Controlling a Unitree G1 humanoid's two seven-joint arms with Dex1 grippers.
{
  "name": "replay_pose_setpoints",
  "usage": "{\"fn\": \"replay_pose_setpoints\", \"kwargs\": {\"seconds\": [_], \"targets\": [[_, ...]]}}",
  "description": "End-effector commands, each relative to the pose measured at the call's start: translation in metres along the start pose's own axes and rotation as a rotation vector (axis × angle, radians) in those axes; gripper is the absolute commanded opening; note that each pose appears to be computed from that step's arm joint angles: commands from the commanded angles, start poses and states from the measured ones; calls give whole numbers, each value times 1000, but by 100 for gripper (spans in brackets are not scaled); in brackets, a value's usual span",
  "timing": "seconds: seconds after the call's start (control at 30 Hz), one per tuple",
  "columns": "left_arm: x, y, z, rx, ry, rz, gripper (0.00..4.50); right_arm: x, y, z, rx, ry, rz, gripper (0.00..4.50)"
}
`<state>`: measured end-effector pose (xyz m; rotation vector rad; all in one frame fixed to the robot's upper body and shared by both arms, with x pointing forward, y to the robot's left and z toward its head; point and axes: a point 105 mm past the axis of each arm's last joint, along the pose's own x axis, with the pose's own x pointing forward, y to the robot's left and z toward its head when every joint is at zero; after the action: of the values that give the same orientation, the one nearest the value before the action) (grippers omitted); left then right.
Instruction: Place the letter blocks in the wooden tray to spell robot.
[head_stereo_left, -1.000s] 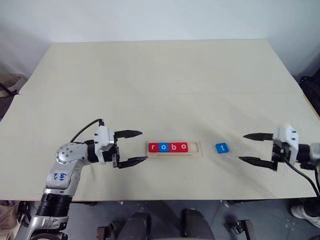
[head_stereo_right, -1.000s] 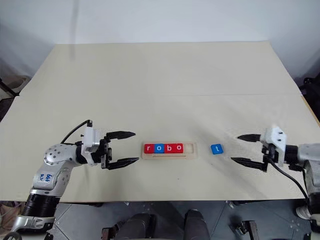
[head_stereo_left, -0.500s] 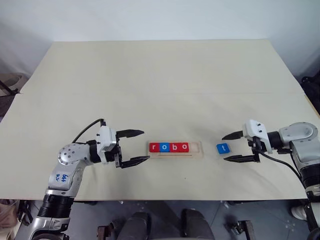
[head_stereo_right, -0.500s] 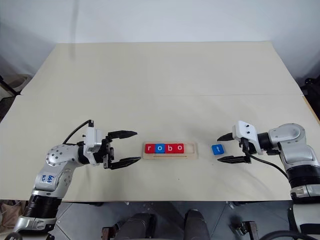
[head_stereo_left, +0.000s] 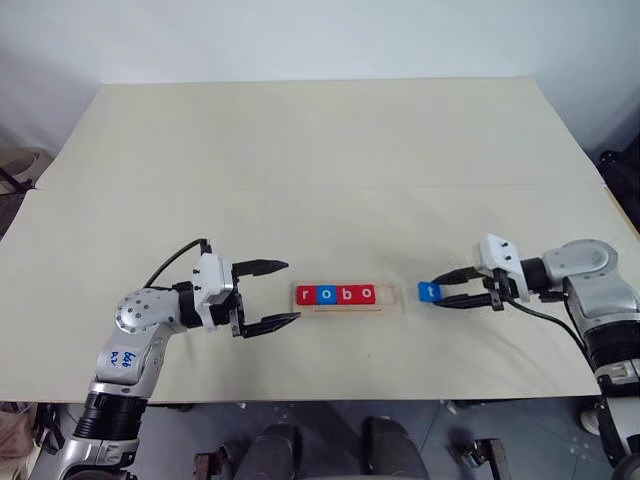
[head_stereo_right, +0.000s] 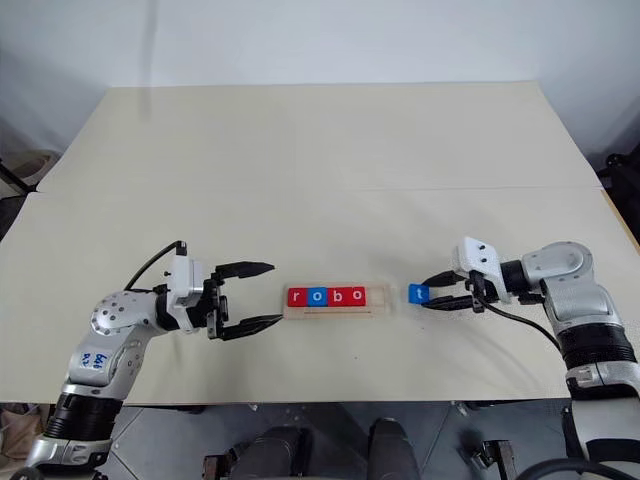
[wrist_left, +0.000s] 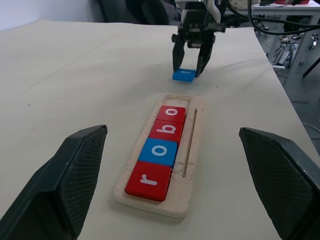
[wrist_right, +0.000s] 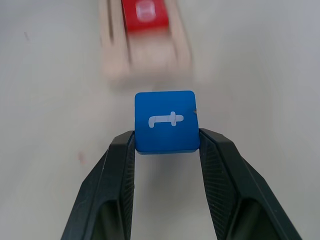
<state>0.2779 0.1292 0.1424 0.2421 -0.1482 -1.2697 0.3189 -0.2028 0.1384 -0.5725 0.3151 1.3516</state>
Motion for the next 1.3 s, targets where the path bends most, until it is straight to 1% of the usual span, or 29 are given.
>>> {"fn": "replay_pose_setpoints", "kwargs": {"seconds": [0.03,0.13,0.37,0.6,0.73,1.0,1.07,1.17,1.2,1.3], "targets": [[-1,-1,10,35,-22,-6,450,11,7,21,-17,-49,57,146],[0,-1,10,35,-23,-9,450,24,8,27,-15,-51,65,146],[-1,-2,8,34,-23,-5,450,41,5,16,-21,-14,58,146],[-4,-3,6,34,-20,6,450,44,-1,15,-40,-9,55,146],[-6,-3,4,34,-19,12,450,46,-4,20,-51,-21,59,146],[-7,-2,2,34,-18,19,450,49,-1,23,-39,-21,82,146],[-8,-2,2,33,-17,19,450,48,0,24,-40,-20,85,223],[-8,-2,1,32,-17,20,450,45,-1,29,-49,-31,75,318],[-9,-2,0,32,-17,20,450,44,-3,32,-54,-45,61,356],[-9,-1,0,31,-18,20,450,37,-7,44,-63,-88,30,446]]}}
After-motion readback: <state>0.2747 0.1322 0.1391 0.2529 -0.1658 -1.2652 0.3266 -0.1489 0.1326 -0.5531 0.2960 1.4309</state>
